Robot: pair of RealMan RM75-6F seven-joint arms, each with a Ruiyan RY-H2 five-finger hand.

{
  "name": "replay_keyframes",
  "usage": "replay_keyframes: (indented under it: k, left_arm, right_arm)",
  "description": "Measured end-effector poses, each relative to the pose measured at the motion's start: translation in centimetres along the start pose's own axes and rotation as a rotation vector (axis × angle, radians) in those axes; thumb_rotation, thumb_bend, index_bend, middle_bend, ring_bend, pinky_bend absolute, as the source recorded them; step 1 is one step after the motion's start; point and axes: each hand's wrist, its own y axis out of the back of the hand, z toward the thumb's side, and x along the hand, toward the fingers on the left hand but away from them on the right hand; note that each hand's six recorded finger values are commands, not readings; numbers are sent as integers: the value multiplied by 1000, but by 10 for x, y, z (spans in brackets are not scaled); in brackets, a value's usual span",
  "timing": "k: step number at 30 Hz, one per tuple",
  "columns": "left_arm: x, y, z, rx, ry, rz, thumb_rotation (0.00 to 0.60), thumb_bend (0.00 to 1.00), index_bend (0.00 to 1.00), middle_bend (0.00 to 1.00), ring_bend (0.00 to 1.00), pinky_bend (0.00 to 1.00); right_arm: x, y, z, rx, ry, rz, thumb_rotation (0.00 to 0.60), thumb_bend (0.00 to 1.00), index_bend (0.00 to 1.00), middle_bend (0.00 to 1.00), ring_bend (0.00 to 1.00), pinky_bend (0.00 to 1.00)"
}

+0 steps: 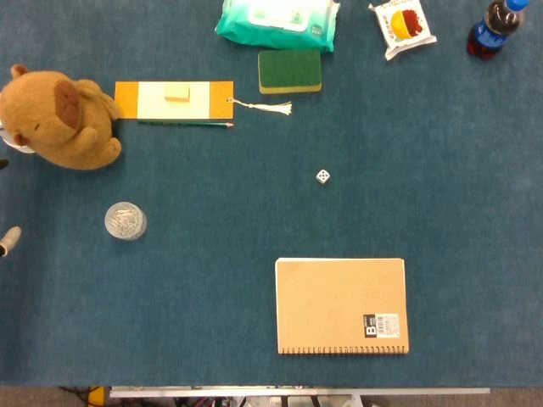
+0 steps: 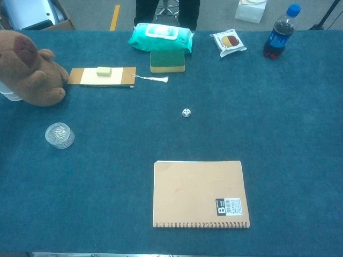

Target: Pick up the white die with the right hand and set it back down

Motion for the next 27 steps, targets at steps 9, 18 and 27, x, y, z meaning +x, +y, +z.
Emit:
replay_keyframes:
  k: [9,18,27]
  left_arm:
    - [0,0,0,-3,-4,4,600,156,206,213,169,401]
    - [0,1,0,-10,2,0,600,156,207,213,169,401]
    - [0,0,0,-5,2,-2,600,156,206,213,169,402]
  right_arm:
    - [1,1,3,1,7,2,600,337,540,391,268,437]
    - [-1,3,6,-13,23,0,600,336,541,392,268,438]
    - [-6,10,19,-10,69,7,600,336,541,504,383,531]
